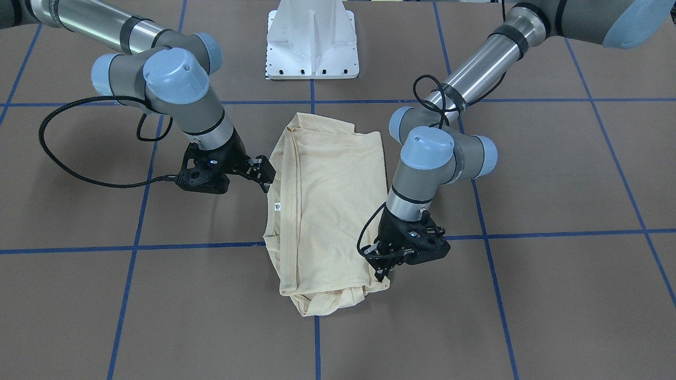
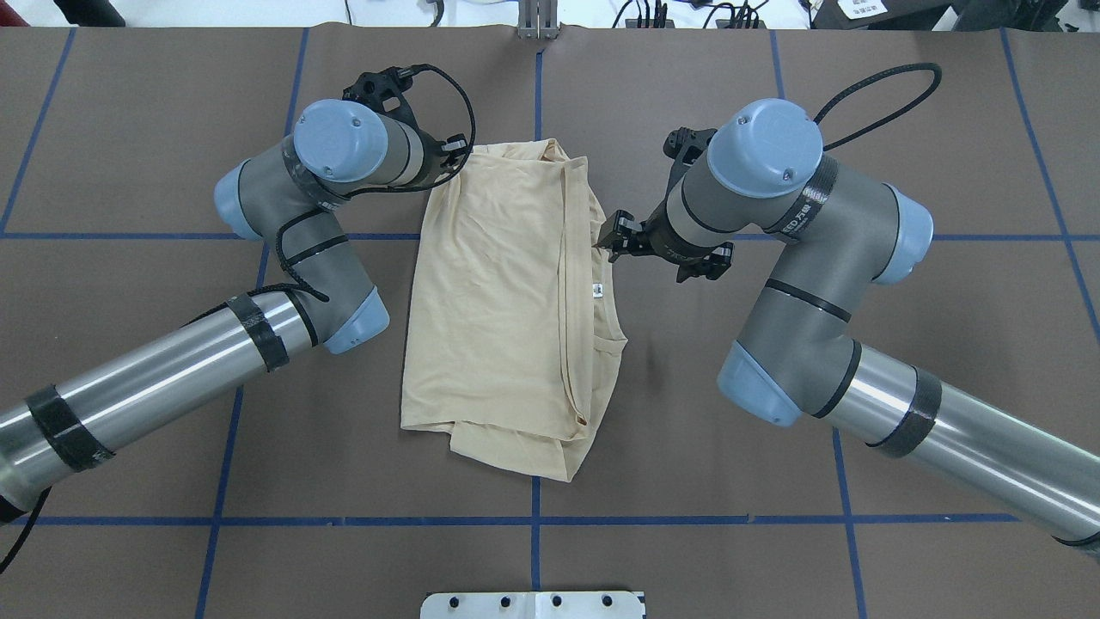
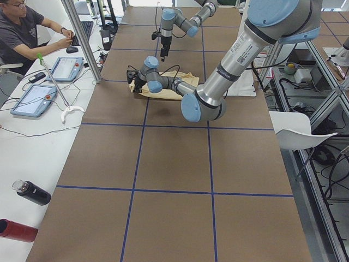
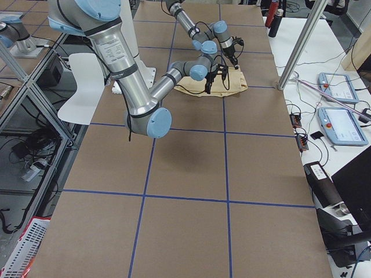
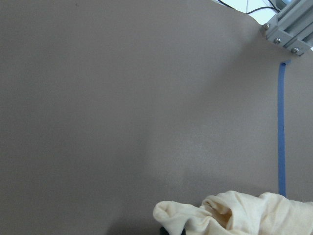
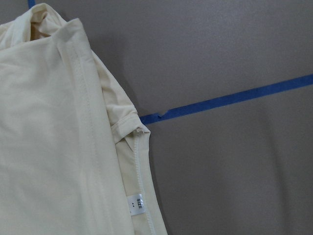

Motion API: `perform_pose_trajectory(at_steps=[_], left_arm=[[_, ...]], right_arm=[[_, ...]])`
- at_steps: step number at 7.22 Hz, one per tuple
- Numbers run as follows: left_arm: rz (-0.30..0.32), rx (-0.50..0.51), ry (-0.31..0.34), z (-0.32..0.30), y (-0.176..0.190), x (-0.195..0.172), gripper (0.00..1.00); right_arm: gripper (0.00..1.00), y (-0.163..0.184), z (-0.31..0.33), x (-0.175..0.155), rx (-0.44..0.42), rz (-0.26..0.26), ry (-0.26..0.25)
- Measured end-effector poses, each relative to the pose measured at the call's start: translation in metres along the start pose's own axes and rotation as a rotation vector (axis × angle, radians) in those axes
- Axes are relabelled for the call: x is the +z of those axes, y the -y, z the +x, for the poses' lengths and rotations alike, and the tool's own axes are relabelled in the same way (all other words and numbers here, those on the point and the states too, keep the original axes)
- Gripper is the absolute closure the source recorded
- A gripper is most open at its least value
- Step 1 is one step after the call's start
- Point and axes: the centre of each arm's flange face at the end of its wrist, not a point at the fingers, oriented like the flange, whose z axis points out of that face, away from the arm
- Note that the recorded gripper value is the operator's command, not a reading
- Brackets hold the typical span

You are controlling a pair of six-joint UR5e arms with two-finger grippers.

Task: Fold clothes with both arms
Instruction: 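Press the right gripper onto the folded shirt's side while the left gripper withdraws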

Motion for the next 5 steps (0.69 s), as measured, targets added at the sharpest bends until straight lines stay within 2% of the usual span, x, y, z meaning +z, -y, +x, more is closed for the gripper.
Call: perform_pose_trajectory(at_steps=[1,3,5], left_arm=[[0.010,-0.001,0.010,-0.007,0.006,0.005,0.01],[0.029,0.022,0.021,-0.020,0.025,0.003,0.00],[0.021,0.072,-0.008,-0.058,0.062,-0.036,0.00]], right_arm=[[0.00,-0.005,-0.001,0.004,-0.007,0.010,-0.006],[0.00,-0.014,-0.005,0.010,-0.021,0.013,-0.012],[0.00,-0.019,-0.015,0.008,-0.046,0.004,-0.003]])
